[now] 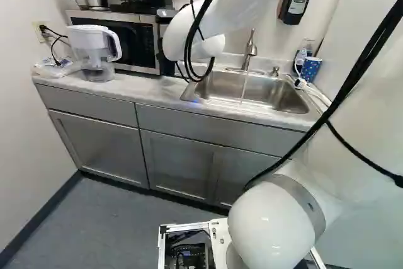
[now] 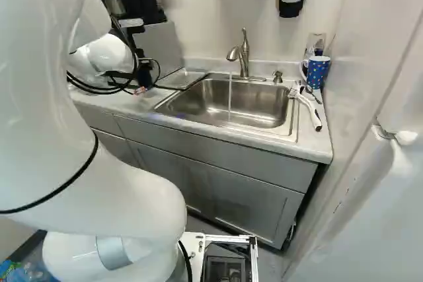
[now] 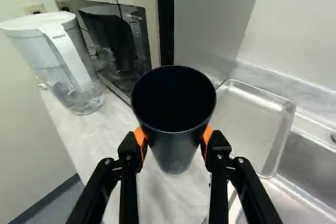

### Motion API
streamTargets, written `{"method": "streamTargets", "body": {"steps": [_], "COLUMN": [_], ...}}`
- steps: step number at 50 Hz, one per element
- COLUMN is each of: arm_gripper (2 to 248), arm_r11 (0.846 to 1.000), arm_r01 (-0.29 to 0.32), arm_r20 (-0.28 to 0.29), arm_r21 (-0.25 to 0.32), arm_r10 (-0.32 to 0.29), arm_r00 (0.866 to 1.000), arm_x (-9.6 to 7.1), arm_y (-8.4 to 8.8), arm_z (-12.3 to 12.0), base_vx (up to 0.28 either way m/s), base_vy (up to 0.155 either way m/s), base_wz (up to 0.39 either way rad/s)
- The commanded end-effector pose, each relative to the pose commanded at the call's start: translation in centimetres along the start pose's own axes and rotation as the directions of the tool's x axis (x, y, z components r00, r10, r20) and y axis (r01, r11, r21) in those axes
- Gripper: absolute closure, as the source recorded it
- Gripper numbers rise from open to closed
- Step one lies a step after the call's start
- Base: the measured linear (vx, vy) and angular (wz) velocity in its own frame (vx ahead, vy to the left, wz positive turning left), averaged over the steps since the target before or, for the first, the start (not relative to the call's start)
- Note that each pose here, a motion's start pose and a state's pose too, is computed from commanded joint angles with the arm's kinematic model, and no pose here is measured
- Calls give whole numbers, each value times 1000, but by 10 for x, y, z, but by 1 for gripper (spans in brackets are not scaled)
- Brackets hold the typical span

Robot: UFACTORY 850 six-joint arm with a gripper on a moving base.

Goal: Rinse the cup and place it in the tray

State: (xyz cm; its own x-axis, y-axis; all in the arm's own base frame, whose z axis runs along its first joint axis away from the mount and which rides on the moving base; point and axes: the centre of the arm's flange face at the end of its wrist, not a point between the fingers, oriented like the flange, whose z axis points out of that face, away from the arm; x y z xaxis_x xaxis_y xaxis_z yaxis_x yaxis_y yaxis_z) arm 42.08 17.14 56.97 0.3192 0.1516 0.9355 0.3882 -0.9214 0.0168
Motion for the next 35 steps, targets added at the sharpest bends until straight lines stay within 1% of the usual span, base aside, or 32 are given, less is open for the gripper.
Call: {"method": "streamTargets", "body": {"steps": [21,35], "arm_gripper": [129,129], "arm_r11": [999,996], "arm_r01": [-15,-29], "arm_r20": [-46,-45], "arm_r21": [-42,-78], "arm_r10": [13,25], "arm_r00": [999,999], "arm_x": [22,22], "arm_y": [21,39], "arm_z": [-6,-4], "base_vx": [0,0], "base_vy": [0,0], "base_wz": [0,0]}}
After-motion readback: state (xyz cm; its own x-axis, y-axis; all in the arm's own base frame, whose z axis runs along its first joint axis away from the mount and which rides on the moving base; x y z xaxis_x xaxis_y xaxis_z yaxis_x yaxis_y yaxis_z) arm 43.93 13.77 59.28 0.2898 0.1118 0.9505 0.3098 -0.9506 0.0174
